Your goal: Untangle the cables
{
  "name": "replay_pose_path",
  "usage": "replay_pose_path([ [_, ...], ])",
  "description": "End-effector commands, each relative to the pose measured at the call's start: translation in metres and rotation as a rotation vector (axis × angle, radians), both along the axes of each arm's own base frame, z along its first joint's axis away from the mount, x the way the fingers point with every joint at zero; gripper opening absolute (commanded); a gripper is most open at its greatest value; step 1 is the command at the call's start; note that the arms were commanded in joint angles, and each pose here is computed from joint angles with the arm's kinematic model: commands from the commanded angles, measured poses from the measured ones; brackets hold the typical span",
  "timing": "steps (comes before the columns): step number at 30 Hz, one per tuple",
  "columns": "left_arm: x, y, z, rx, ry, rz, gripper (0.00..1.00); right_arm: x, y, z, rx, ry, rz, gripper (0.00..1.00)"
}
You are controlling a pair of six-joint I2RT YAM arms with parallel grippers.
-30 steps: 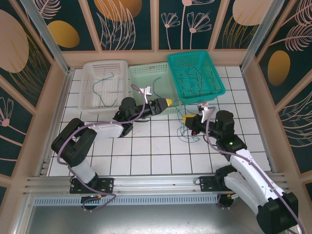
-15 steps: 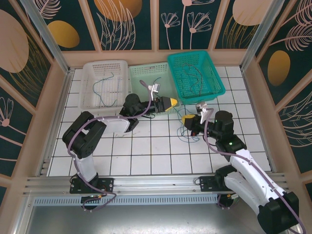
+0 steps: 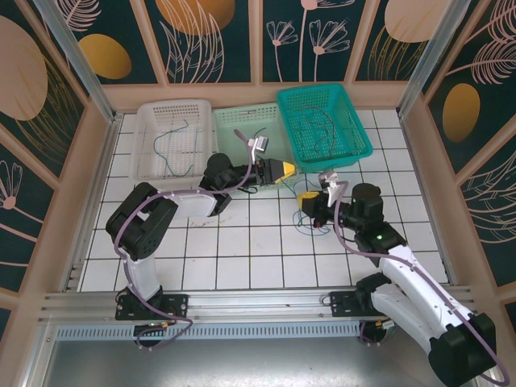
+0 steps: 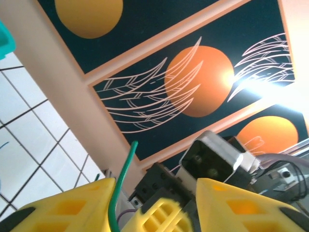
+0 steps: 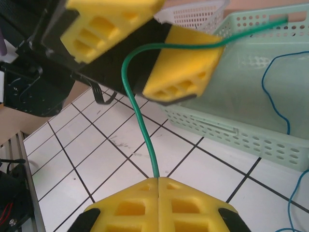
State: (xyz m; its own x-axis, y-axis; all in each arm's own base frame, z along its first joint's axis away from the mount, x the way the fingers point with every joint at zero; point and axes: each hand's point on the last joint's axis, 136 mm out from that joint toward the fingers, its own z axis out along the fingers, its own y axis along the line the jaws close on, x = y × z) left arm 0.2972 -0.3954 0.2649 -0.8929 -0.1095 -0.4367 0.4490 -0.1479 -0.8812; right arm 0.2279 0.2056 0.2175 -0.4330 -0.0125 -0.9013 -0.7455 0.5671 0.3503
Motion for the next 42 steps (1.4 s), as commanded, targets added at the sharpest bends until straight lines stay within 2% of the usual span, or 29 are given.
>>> replay_pose_path([
  [1,-0.006,0.000,0.015,-0.053,-0.056,-0.046,0.42,-0.001,0.008,0.018,0.002,-0.066,0.044,0.00],
  [10,-0.011,0.000,0.013,-0.050,-0.058,-0.069,0.26,0.001,0.010,0.024,-0.019,-0.094,0.042,0.00],
  [14,-0.012,0.001,0.014,-0.055,-0.062,-0.072,0.14,0.001,0.010,0.024,-0.020,-0.093,0.040,0.00],
  [21,-0.005,0.007,0.025,-0.092,-0.082,-0.011,0.00,0.000,0.010,0.017,-0.019,-0.068,0.031,0.00],
  [30,0.018,0.029,0.035,-0.146,-0.096,0.212,0.00,0.004,0.007,0.001,0.017,-0.006,-0.026,0.00],
  [42,0.038,0.070,0.077,-0.192,-0.234,0.552,0.02,-0.014,0.039,-0.028,0.020,0.110,0.076,0.00],
])
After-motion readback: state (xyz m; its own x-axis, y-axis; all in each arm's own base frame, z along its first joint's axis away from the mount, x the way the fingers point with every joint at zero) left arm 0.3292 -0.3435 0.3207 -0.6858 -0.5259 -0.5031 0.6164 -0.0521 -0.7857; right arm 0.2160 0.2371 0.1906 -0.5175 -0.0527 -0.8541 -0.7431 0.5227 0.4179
